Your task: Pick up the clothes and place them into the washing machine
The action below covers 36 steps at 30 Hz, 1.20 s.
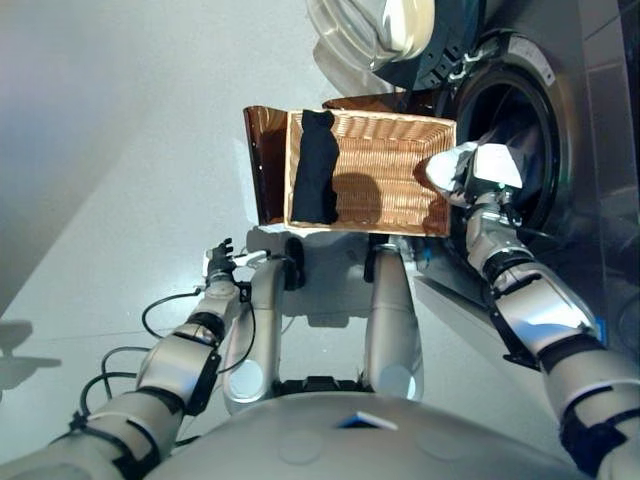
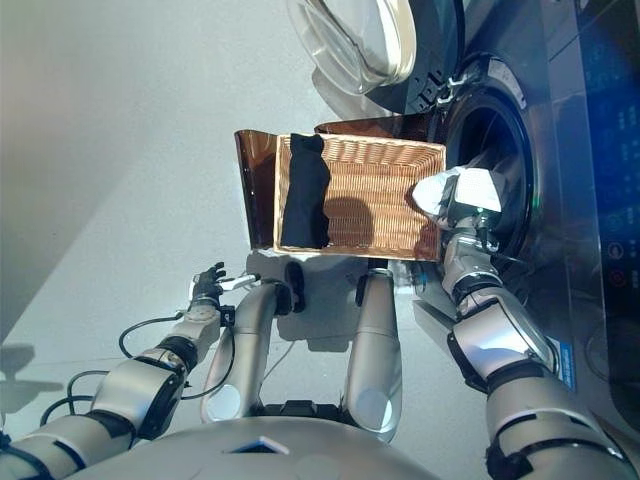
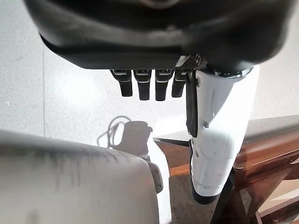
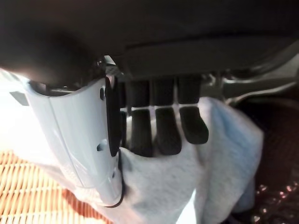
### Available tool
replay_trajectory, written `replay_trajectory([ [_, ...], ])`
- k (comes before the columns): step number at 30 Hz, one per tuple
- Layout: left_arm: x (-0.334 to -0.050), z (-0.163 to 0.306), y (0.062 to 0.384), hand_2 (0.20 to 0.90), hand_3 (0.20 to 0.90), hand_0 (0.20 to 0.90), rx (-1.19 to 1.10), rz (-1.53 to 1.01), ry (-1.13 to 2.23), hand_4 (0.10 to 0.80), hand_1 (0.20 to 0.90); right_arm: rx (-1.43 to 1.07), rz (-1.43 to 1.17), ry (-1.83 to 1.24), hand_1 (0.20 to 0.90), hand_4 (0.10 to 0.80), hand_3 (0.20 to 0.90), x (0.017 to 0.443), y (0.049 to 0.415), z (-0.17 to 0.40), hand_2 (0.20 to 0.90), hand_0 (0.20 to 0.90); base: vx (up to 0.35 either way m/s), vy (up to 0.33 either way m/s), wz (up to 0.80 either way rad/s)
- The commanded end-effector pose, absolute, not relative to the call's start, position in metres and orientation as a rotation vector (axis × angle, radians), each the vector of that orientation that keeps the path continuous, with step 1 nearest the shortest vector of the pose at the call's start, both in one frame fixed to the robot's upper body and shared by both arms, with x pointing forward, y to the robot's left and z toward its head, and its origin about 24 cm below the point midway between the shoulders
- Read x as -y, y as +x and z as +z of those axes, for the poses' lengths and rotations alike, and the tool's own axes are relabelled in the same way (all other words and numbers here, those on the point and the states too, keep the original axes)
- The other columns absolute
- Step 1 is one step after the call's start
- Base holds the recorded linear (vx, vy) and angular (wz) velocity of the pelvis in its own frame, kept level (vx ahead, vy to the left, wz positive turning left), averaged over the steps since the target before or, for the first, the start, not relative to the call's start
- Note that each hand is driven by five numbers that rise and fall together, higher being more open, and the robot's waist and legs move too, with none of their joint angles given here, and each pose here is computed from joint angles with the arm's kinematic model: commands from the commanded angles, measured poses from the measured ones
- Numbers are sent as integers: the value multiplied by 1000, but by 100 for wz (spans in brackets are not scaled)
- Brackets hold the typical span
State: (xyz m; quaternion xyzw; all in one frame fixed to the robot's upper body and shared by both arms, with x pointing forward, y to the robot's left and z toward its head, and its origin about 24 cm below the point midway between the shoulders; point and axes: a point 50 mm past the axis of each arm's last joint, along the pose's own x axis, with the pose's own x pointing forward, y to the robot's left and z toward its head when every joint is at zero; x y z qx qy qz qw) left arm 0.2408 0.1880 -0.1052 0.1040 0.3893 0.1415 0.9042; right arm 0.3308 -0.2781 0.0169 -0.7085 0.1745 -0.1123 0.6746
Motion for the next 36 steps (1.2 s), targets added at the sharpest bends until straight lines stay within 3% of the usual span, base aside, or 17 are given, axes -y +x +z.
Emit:
replay_trajectory([
  [1, -221, -109, 225, 900, 900, 900, -840, 391, 279, 800, 900, -425, -366, -1574, 200, 300, 200, 298, 322, 19, 200, 200, 0, 0, 0],
  [8, -229, -105, 228, 900, 900, 900, -842, 431, 278, 800, 900, -528, -670, -816, 200, 300, 200, 301, 300, -6, 200, 200, 3, -4, -4],
  [9, -229, -105, 228, 900, 900, 900, -842, 431, 278, 800, 900, -528, -670, -816, 200, 300, 200, 301, 300, -6, 200, 200, 16, -13, -6],
  [10, -234, -103, 230, 900, 900, 900, -842, 451, 278, 800, 900, -510, -773, -554, 200, 300, 200, 302, 298, -7, 200, 200, 16, -8, -4],
  [16, -242, -100, 231, 900, 900, 900, -834, 477, 276, 800, 900, -400, -879, -149, 200, 300, 200, 295, 303, -1, 200, 200, 1, 1, -4],
  [17, -242, -101, 230, 900, 900, 900, -832, 477, 263, 800, 900, -329, -924, 109, 200, 300, 200, 292, 306, 3, 200, 200, -7, 1, -4],
  [26, -233, -106, 226, 900, 900, 900, -851, 455, 235, 800, 900, -180, -1005, 664, 200, 300, 200, 278, 306, 3, 200, 200, 0, -1, -6],
  [36, -207, -108, 233, 900, 900, 900, -861, 433, 166, 800, 900, -98, -1330, 1159, 200, 300, 200, 268, 289, -14, 200, 200, 11, 26, -2],
])
